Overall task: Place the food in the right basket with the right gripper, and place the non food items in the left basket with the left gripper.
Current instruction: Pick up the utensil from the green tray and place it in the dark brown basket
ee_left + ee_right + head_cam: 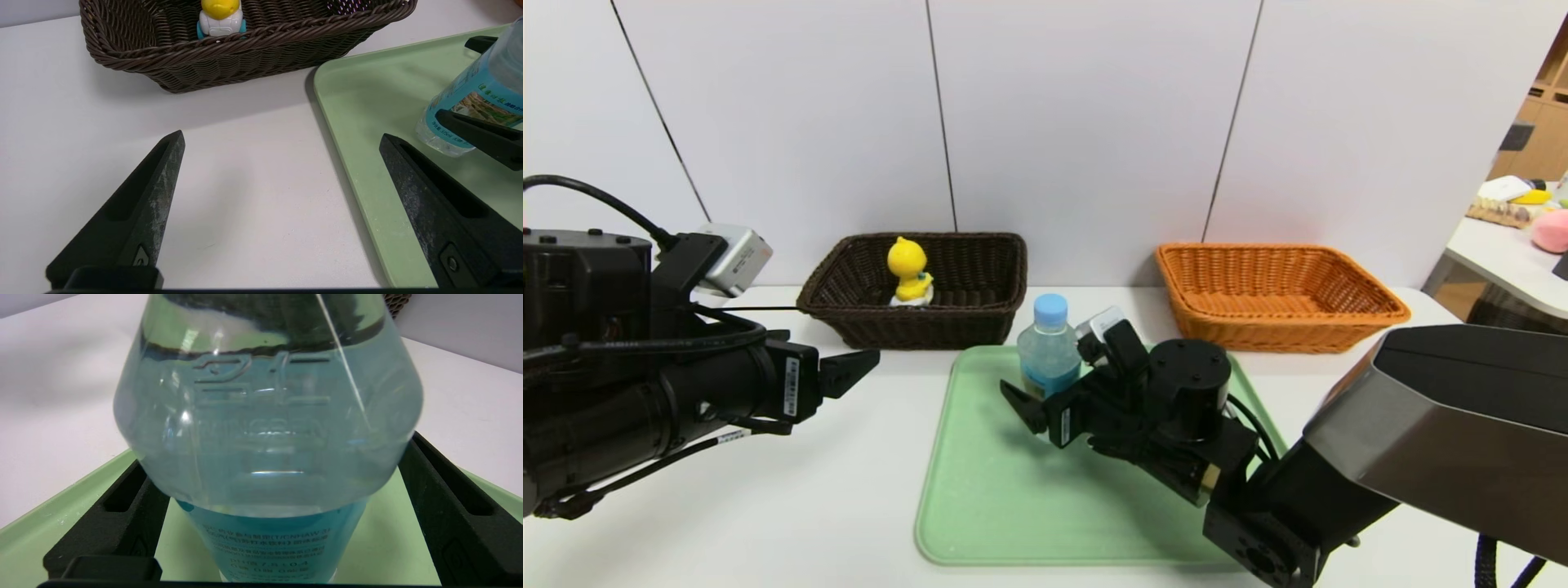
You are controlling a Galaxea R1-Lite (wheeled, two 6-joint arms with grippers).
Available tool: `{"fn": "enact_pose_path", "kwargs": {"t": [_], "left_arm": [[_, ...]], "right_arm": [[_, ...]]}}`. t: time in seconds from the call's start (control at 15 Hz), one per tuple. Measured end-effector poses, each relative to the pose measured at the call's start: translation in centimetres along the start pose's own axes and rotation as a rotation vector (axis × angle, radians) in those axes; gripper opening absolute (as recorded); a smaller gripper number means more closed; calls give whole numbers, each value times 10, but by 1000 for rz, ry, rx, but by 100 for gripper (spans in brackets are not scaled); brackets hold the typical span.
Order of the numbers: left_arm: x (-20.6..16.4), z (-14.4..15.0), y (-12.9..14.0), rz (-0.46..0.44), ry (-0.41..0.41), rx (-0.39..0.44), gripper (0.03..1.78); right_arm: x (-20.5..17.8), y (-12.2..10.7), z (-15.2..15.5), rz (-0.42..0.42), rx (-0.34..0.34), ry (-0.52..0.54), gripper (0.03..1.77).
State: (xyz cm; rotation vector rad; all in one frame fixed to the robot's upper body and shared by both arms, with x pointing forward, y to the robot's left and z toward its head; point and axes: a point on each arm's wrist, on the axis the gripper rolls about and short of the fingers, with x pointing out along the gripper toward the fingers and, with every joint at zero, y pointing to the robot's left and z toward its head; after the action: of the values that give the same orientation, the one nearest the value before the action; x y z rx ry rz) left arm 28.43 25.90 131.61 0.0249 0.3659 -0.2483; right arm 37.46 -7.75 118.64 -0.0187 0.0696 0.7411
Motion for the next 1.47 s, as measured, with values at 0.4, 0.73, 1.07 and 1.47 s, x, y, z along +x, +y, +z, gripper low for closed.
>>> {"fn": "enact_pose_path", "kwargs": {"t": [0.4, 0.73, 1.07, 1.47], "left_arm": [[3, -2, 0, -5, 10, 0, 169], [5, -3, 0, -5, 20, 0, 169], [7, -4, 0, -4, 27, 0, 169], [10, -6, -1, -3, 41, 1, 169]], "right_arm": [[7, 0, -2, -5, 13, -9, 119], [9, 0, -3, -4, 13, -10, 86], [7, 1, 3, -17, 12, -18, 86], [-11, -3, 46, -115, 10, -19, 86]]}}
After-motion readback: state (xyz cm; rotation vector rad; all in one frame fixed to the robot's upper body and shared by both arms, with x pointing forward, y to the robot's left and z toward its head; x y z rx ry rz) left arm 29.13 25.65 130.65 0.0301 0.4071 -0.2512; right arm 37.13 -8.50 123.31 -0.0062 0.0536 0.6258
